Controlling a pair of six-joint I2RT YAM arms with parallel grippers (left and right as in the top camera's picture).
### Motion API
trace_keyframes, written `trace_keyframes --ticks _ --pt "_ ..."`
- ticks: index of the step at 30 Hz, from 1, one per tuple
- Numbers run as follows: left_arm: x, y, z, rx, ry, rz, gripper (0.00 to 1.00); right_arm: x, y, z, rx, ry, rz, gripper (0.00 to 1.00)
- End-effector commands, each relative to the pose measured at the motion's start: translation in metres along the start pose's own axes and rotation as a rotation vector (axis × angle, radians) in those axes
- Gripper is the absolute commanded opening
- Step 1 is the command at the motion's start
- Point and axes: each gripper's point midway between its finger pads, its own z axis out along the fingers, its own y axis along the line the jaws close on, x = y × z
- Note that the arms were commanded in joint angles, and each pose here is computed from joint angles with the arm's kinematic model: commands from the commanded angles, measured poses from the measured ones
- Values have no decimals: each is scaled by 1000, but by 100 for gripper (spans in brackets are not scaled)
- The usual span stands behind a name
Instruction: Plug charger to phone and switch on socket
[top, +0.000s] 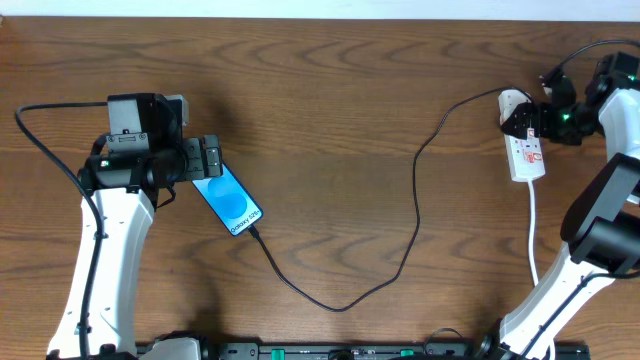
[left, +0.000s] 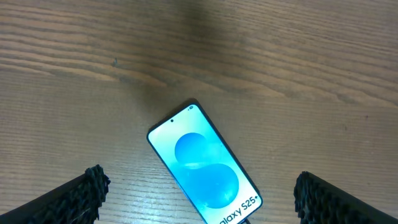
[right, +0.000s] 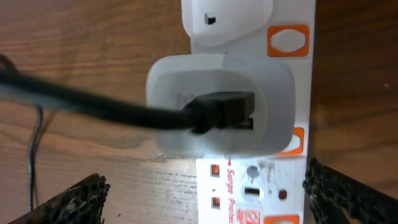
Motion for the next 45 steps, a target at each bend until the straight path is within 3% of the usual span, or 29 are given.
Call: trace_keyframes --ticks 1,17,45 --pt "-7 1 -5 -13 -23 20 98 -5 3 5 -22 -8 -21 99" --pt "-7 1 -5 -13 -23 20 98 -18 17 12 -29 -39 -72 99" --pt "-7 1 -5 -13 -23 20 98 0 21 38 -105 38 52 99"
